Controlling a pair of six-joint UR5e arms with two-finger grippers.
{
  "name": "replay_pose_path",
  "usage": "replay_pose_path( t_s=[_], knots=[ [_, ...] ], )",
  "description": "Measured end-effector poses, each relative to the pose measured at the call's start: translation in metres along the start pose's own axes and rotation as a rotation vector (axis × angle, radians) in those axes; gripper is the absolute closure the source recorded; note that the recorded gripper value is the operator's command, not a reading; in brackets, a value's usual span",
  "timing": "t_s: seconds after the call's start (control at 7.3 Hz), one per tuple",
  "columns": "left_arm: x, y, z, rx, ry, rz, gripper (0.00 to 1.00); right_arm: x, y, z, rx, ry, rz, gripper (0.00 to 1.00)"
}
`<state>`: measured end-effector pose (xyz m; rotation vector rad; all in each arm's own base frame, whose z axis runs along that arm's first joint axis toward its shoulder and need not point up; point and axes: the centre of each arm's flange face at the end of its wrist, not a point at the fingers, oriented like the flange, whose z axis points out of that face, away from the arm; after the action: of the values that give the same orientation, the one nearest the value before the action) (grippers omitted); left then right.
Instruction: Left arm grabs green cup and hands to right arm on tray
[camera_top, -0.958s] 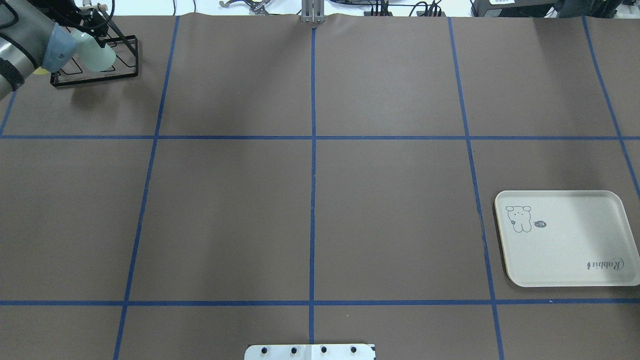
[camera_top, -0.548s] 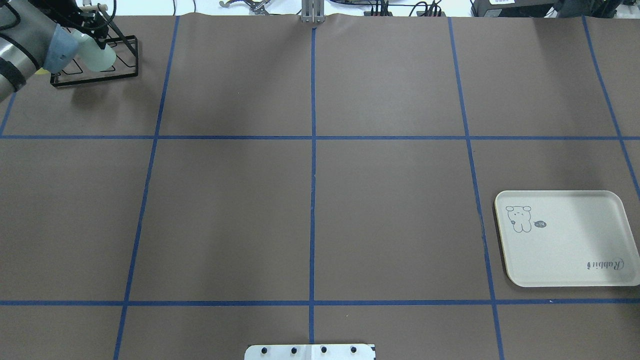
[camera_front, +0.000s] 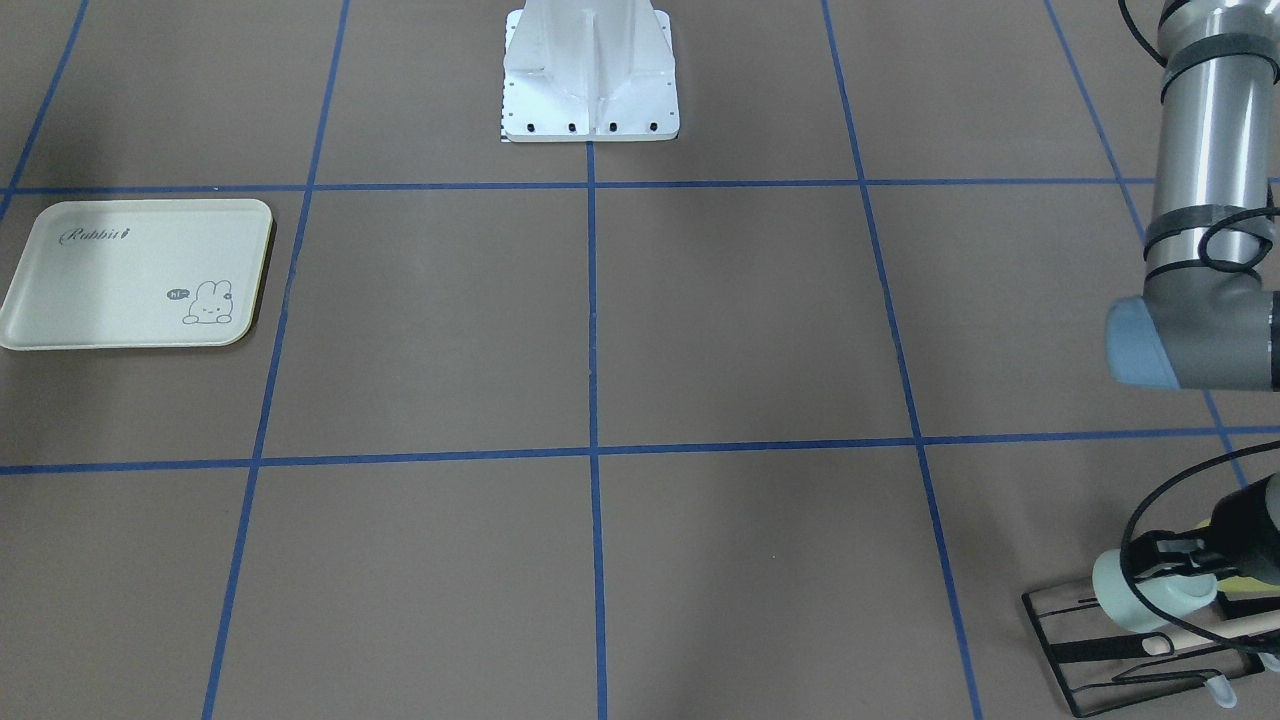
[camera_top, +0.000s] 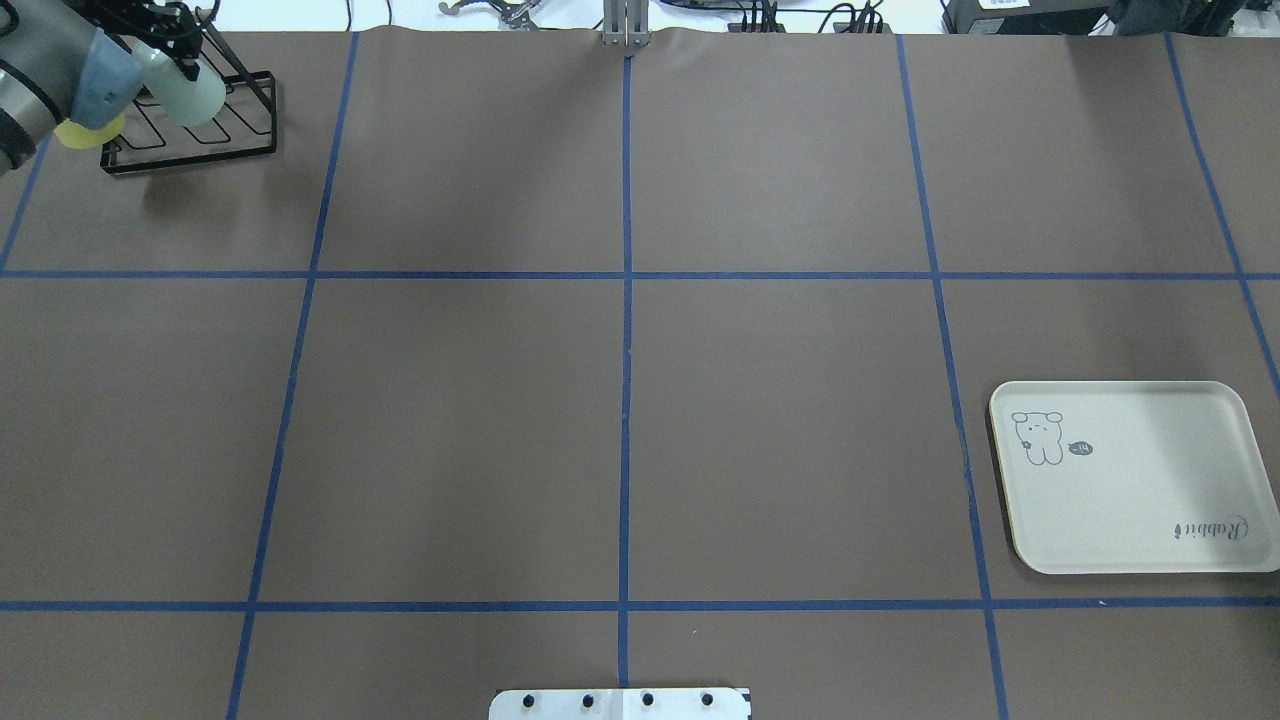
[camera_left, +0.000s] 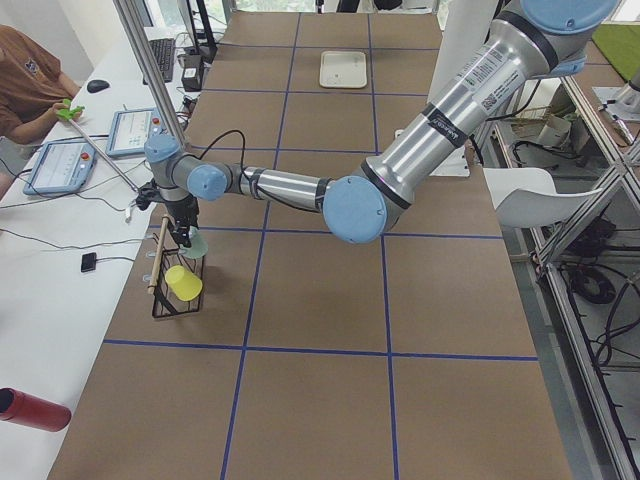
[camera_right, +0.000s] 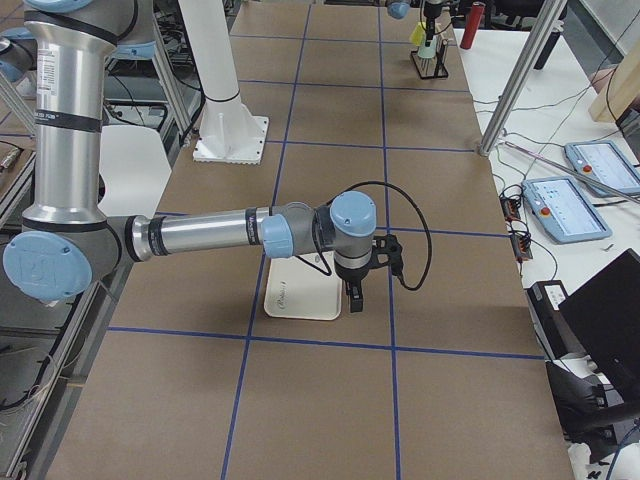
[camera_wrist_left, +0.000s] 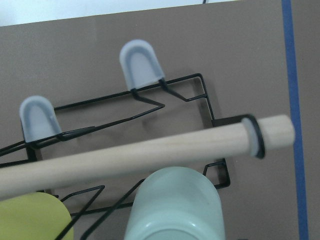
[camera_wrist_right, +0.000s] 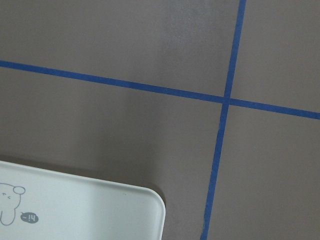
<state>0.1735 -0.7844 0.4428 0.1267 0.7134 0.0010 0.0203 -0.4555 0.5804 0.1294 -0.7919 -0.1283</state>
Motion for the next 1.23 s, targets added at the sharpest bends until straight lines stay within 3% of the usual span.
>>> replay_pose_path(
  t_s=[0.41, 0.68, 0.82, 1.23],
  knots=[
    [-0.009, -0.001, -0.085, 0.03, -0.002, -0.015, 1.0, -0.002, -0.003, -0.002, 0.006, -0.001, -0.006, 0.0],
    [0.012, 0.028, -0.133, 0.009, 0.031, -0.025, 1.0, -0.004, -0.005, -0.004, 0.013, -0.002, -0.013, 0.0],
    [0.024, 0.052, -0.151, 0.0, 0.065, -0.053, 1.0, -0.006, -0.006, -0.005, 0.03, -0.003, -0.03, 0.0],
    [0.088, 0.109, -0.2, -0.069, 0.301, -0.277, 1.0, -0.015, -0.012, -0.006, 0.08, -0.002, -0.087, 0.0]
  ],
)
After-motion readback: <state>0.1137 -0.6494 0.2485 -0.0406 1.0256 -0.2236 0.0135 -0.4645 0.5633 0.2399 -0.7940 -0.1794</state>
